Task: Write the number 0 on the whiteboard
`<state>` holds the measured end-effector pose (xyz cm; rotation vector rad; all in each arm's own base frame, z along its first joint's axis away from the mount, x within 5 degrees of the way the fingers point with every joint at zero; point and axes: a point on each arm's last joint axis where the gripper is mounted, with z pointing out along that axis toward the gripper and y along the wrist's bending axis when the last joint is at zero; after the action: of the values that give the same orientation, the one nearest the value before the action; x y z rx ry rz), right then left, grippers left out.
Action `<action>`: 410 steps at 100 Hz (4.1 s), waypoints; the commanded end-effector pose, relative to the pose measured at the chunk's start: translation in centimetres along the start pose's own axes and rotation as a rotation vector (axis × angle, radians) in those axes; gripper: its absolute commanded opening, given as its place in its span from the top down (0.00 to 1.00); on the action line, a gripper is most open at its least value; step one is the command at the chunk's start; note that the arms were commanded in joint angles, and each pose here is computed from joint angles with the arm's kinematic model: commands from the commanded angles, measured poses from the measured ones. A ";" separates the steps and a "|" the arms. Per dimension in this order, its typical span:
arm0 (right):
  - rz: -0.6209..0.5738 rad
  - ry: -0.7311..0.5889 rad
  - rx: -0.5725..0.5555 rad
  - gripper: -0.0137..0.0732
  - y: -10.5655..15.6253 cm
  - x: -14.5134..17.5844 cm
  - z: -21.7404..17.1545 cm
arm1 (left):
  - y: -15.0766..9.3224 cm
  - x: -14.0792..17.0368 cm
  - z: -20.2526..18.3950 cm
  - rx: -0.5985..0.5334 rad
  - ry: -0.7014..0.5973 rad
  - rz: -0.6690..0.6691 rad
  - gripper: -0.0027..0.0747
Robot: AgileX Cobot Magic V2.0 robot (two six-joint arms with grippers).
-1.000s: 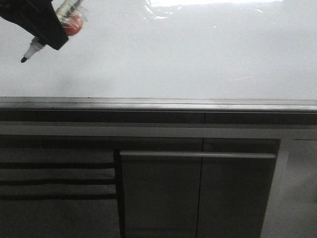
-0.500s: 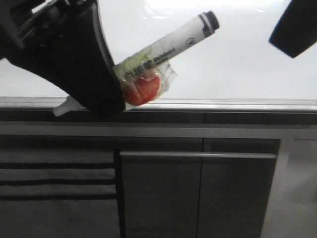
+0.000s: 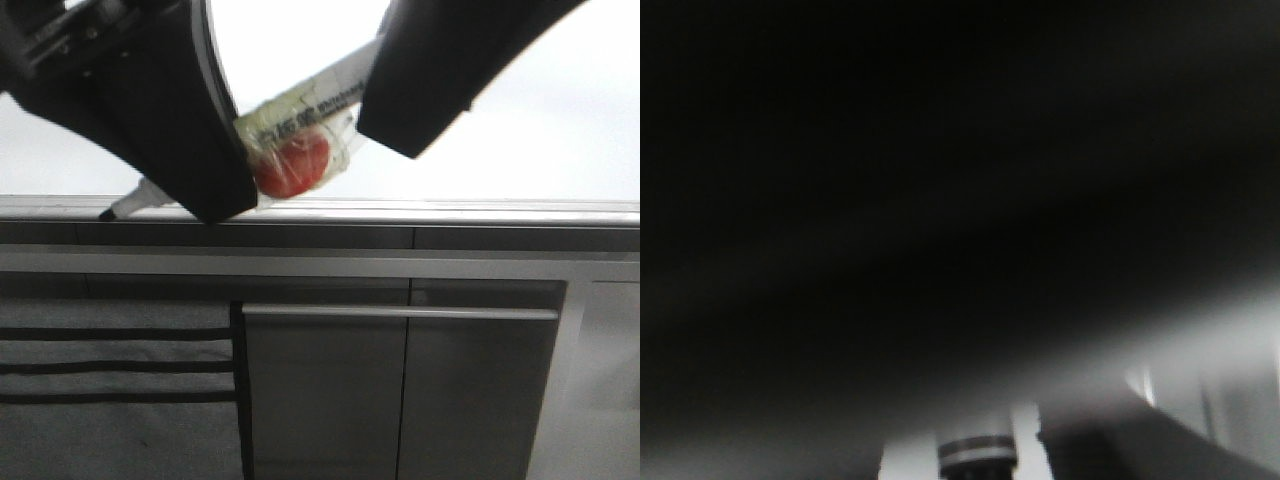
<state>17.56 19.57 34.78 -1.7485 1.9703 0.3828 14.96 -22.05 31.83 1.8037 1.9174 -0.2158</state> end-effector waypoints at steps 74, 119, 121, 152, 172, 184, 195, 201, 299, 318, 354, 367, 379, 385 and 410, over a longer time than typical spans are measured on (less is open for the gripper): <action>0.020 -0.229 0.014 0.56 -1.4 -1.2 -2.0 | 0.3 -1.3 -2.0 -0.055 -0.117 0.009 0.99; -0.033 -0.194 0.024 0.56 -1.5 0.2 -3.5 | 0.4 -1.3 -2.0 -0.059 -0.121 0.012 0.99; -0.038 -0.193 0.023 0.56 -1.4 0.2 -3.5 | 0.4 -1.3 -2.0 -0.058 -0.120 0.012 0.99; -0.049 -0.192 0.002 0.57 -1.5 0.1 -3.0 | 0.4 -1.4 -2.1 -0.066 -0.132 0.012 0.99; -0.035 -0.183 -0.008 0.57 -1.7 0.4 -2.3 | 0.5 -1.5 -2.1 -0.068 -0.134 0.012 0.99; -0.034 -0.184 -0.010 0.57 -1.6 0.4 -2.3 | 0.5 -1.5 -2.1 -0.068 -0.134 0.012 0.99; -0.029 -0.196 -0.011 0.57 -1.6 0.2 -2.3 | 0.5 -1.5 -2.1 -0.068 -0.134 0.012 0.99; -0.030 -0.195 -0.013 0.57 -1.6 0.3 -2.3 | 0.5 -1.5 -2.1 -0.068 -0.134 0.012 0.99; -0.022 -0.195 -0.052 0.88 -1.3 0.3 -2.4 | 0.5 -1.5 -2.6 -0.077 -0.165 -0.020 0.37; -0.004 -0.207 -0.012 0.88 -1.5 1.0 -3.7 | 2.1 0.8 -4.1 -0.127 -0.089 -0.079 0.37; 0.298 -0.232 0.196 0.88 -2.9 5.8 -8.7 | 4.0 5.1 -10.1 -0.321 -0.196 -0.406 0.37; 0.539 -0.268 0.309 0.88 -3.1 8.7 -8.4 | 3.5 7.0 -11.4 -0.418 -0.307 -0.556 0.37; 0.774 -0.355 0.457 0.88 -3.1 11.3 -7.8 | 2.6 8.8 -11.6 -0.495 -0.415 -0.675 0.37; 0.832 -0.399 0.525 0.88 -3.3 12.1 -7.5 | 2.1 9.6 -11.5 -0.529 -0.469 -0.715 0.37; 0.941 -0.482 0.520 0.88 -3.7 12.8 -6.1 | 1.4 11.0 -9.9 -0.565 -0.568 -0.762 0.37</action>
<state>18.78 5.15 32.35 -0.3950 2.2159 0.4405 13.61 -7.68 34.55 0.5958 1.9836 -0.3025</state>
